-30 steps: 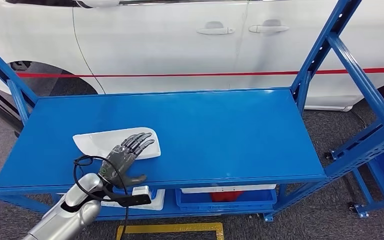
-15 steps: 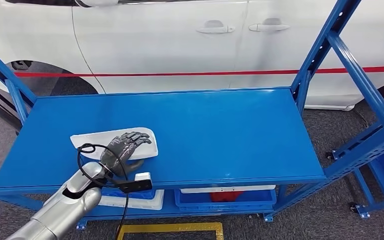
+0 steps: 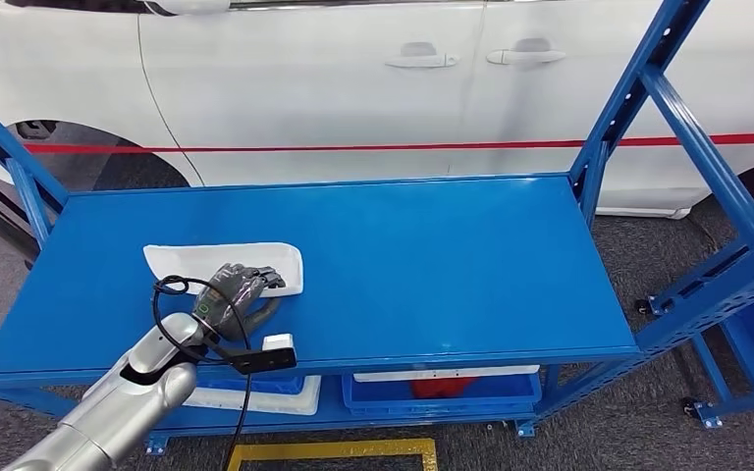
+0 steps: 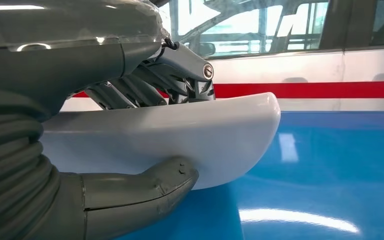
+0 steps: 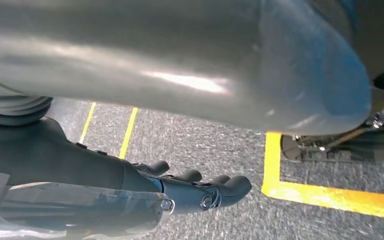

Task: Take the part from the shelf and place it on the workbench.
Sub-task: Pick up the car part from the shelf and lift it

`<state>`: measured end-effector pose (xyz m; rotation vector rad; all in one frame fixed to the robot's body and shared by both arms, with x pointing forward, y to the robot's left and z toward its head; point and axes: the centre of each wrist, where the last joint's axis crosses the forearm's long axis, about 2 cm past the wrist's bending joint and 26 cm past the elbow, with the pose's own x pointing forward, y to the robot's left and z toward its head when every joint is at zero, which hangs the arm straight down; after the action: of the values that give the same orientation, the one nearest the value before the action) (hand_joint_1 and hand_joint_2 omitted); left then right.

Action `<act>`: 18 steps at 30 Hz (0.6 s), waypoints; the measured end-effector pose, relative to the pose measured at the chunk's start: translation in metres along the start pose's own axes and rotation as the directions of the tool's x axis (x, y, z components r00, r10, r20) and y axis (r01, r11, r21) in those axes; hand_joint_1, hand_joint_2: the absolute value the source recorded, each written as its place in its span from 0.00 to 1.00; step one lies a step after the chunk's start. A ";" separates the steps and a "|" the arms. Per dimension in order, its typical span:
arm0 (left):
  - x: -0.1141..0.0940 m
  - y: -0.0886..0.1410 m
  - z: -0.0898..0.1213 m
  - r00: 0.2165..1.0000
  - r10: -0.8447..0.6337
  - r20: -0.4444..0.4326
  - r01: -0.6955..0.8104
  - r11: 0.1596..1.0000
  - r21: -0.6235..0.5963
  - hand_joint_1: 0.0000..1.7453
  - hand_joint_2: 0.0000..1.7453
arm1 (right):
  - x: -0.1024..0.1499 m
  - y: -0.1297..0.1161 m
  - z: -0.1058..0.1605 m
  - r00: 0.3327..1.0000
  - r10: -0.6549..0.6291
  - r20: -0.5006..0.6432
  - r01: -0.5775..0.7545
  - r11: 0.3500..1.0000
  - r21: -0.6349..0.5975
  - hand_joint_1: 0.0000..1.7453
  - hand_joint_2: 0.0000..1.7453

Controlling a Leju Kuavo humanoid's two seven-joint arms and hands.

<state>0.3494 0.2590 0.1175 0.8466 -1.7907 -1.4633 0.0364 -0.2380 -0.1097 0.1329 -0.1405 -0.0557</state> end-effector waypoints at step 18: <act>-0.001 0.002 0.000 1.000 0.011 0.002 -0.012 0.999 0.030 1.00 1.00 | -0.001 -0.002 0.000 1.000 0.000 0.010 0.000 1.000 -0.005 0.00 0.00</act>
<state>0.3499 0.2604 0.1191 0.8491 -1.8202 -1.4334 0.0355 -0.2402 -0.1100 0.1274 -0.1504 -0.0566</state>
